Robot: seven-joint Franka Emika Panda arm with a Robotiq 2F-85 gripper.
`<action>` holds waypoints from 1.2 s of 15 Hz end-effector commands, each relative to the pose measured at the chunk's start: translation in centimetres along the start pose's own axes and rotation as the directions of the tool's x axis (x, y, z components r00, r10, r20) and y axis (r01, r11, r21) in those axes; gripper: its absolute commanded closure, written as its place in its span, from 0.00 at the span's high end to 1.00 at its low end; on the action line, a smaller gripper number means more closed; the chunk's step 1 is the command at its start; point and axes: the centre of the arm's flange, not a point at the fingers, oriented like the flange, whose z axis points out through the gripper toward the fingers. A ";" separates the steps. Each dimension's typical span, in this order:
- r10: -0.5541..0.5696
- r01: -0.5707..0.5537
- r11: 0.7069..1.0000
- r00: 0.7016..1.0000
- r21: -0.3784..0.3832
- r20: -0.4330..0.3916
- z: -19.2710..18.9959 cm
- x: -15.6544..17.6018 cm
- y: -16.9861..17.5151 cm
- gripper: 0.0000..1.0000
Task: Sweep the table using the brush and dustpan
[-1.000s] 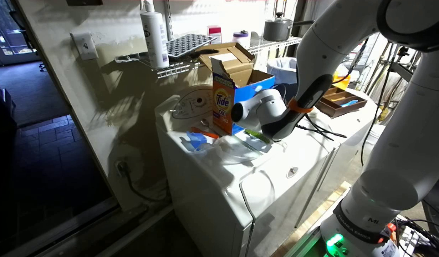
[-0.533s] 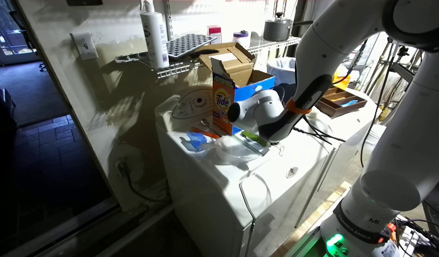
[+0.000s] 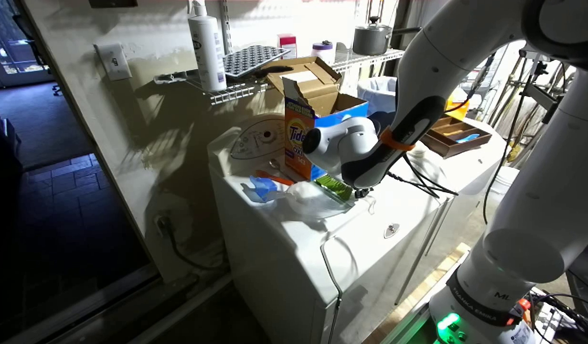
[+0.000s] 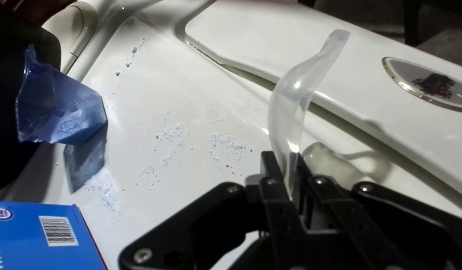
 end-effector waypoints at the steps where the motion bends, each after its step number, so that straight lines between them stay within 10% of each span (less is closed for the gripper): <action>1: -0.040 0.044 0.996 0.998 0.077 -0.054 -0.9 -0.8 -0.9 0.03; 18: -0.028 0.052 0.983 0.990 0.176 -0.137 -1.5 -3.0 1.1 0.03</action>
